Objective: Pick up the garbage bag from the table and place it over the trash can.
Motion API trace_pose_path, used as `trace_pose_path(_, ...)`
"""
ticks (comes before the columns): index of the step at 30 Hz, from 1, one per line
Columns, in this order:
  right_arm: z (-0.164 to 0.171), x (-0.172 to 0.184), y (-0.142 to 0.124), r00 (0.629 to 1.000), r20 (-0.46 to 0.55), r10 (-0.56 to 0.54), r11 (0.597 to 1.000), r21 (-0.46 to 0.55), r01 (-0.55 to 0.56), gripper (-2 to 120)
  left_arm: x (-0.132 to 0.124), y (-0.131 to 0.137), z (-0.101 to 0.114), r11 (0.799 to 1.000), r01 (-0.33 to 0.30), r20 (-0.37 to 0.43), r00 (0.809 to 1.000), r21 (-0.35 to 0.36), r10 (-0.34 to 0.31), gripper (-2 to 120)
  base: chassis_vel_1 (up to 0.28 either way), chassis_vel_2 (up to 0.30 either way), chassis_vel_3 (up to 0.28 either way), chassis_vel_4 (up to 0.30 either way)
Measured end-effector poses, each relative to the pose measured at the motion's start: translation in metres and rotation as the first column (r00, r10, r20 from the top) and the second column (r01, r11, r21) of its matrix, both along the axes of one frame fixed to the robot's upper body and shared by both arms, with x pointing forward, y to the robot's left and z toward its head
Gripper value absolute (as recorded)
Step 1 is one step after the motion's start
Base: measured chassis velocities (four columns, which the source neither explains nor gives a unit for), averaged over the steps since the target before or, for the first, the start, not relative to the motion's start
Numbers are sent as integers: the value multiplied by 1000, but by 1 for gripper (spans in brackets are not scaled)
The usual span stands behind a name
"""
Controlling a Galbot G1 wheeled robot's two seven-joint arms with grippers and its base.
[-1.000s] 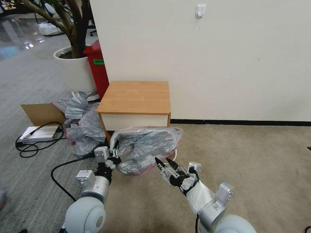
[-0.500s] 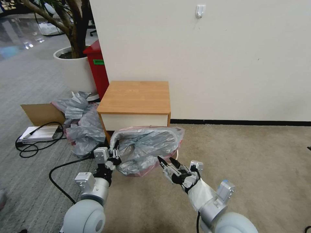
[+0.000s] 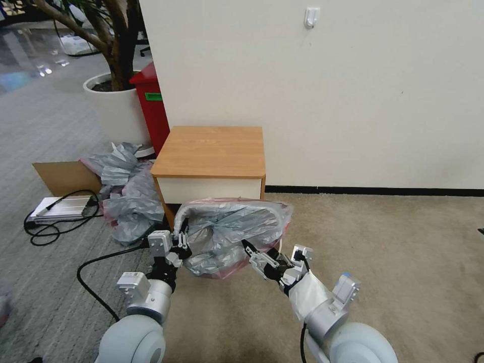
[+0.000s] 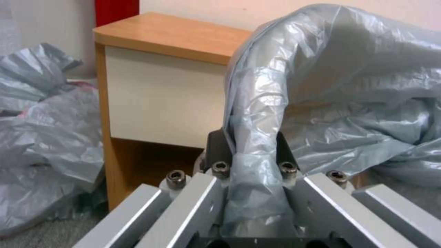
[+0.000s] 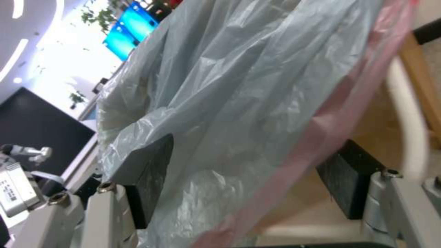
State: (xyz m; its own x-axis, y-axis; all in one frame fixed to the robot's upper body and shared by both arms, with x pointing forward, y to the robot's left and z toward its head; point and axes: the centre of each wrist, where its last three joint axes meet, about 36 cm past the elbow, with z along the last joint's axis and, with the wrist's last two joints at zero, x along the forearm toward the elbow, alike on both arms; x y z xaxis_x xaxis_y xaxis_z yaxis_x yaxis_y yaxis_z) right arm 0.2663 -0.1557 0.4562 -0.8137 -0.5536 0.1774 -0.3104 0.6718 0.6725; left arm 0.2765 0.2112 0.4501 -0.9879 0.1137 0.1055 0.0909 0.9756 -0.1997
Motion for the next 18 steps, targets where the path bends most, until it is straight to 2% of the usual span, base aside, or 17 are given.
trace_pose_path(6, -9, 4, 2, 998, 58, 22, 999, 48, -24, 70, -1, 1, 0, 1000, -2, -7, 1000, -15, 2, 3, 0, 0, 0, 0)
trace_pose_path(7, -11, 5, 2, 997, 74, 30, 998, 60, -34, 62, -1, 1, 1, 999, -1, -14, 1000, -33, 0, 3, 0, 0, 0, 0)
trace_pose_path(9, -12, 5, 2, 996, 83, 32, 997, 66, -38, 59, -1, 1, 2, 999, 1, -19, 1000, -42, -2, 3, 0, 0, 0, 0)
trace_pose_path(12, -20, 6, -1, 992, 115, 43, 995, 90, -53, 46, -1, 1, 6, 996, -3, -44, 999, -92, -1, 3, 0, 0, 0, 0)
trace_pose_path(13, -20, 6, -1, 992, 115, 43, 995, 90, -53, 46, -1, 1, 6, 996, -3, -44, 999, -92, -1, 3, 0, 0, 0, 0)
trace_pose_path(15, -29, 8, -3, 990, 135, 46, 992, 107, -61, 33, -2, 0, 7, 991, -6, -71, 997, -131, -3, 3, 0, 0, 0, 0)
trace_pose_path(16, -29, 8, -3, 990, 135, 46, 992, 107, -61, 33, -2, 0, 7, 991, -6, -71, 997, -131, -3, 3, 0, 0, 0, 0)
trace_pose_path(18, -31, 8, -3, 989, 138, 45, 992, 114, -61, 25, -2, 0, 7, 990, -7, -79, 997, -141, -5, 3, 0, 0, 0, 0)
